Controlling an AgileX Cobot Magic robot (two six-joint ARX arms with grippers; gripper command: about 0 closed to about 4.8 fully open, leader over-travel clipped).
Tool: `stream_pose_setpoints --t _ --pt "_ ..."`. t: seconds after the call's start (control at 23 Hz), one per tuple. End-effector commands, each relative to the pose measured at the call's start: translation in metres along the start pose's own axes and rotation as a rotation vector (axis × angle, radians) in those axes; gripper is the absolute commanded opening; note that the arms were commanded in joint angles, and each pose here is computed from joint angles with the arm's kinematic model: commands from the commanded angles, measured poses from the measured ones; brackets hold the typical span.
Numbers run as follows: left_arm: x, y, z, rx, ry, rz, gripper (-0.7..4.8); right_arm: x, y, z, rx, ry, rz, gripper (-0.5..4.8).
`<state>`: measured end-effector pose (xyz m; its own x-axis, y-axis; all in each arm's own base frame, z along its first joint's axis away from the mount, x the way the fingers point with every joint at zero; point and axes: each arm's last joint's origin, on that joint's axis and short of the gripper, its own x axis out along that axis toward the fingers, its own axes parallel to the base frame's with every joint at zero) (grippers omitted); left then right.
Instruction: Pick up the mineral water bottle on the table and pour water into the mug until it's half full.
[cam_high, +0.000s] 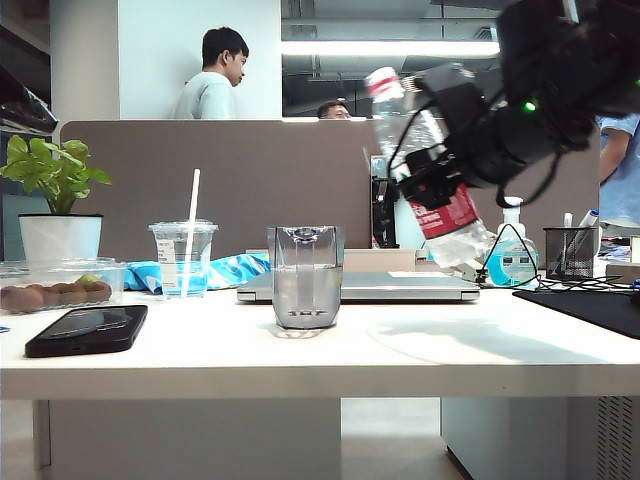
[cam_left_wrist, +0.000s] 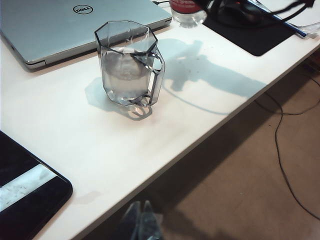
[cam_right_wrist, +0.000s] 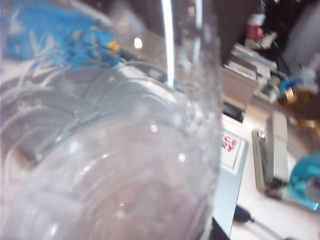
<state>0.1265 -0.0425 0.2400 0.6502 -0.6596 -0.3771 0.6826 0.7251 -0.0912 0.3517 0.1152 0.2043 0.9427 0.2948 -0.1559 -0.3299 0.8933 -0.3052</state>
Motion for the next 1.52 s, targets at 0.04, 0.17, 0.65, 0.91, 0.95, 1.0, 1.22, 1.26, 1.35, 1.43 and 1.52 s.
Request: stream_pose_setpoints --t 0.04,0.17,0.65,0.91,0.95,1.0,1.22,1.26,1.35,1.43,1.52 --pt "-0.001 0.0 0.002 0.012 -0.01 -0.001 0.03 -0.003 -0.003 -0.014 0.191 -0.119 -0.005 2.74" --pt "-0.001 0.0 0.002 0.012 -0.01 -0.001 0.03 0.0 0.0 -0.024 0.225 -0.138 -0.006 2.74" --pt "-0.001 0.0 0.002 0.013 -0.01 -0.001 0.03 0.015 0.011 -0.056 0.363 -0.182 0.017 2.73" --pt "-0.001 0.0 0.002 0.013 -0.01 -0.001 0.03 0.016 0.015 -0.061 0.363 -0.161 0.025 2.74" --pt "-0.001 0.0 0.002 0.013 -0.01 -0.001 0.03 0.017 0.015 -0.062 0.363 -0.157 0.025 2.74" --pt "-0.001 0.0 0.002 0.013 -0.01 -0.001 0.03 0.017 0.016 -0.062 0.363 -0.154 0.034 2.74" --pt "-0.001 0.0 0.002 0.012 -0.01 -0.001 0.03 0.017 0.017 -0.064 0.362 -0.133 0.054 2.74" --pt "-0.001 0.0 0.002 0.012 -0.01 -0.001 0.03 0.017 0.017 -0.064 0.362 -0.132 0.054 2.74" --pt "-0.001 0.0 0.002 0.012 -0.01 -0.001 0.03 0.017 0.017 -0.064 0.362 -0.132 0.054 2.74" --pt "-0.001 0.0 0.002 0.012 -0.01 -0.001 0.03 0.017 0.017 -0.064 0.362 -0.132 0.055 2.74" --pt "-0.001 0.0 0.002 0.012 -0.01 -0.001 0.03 0.017 0.017 -0.065 0.361 -0.131 0.068 2.74"
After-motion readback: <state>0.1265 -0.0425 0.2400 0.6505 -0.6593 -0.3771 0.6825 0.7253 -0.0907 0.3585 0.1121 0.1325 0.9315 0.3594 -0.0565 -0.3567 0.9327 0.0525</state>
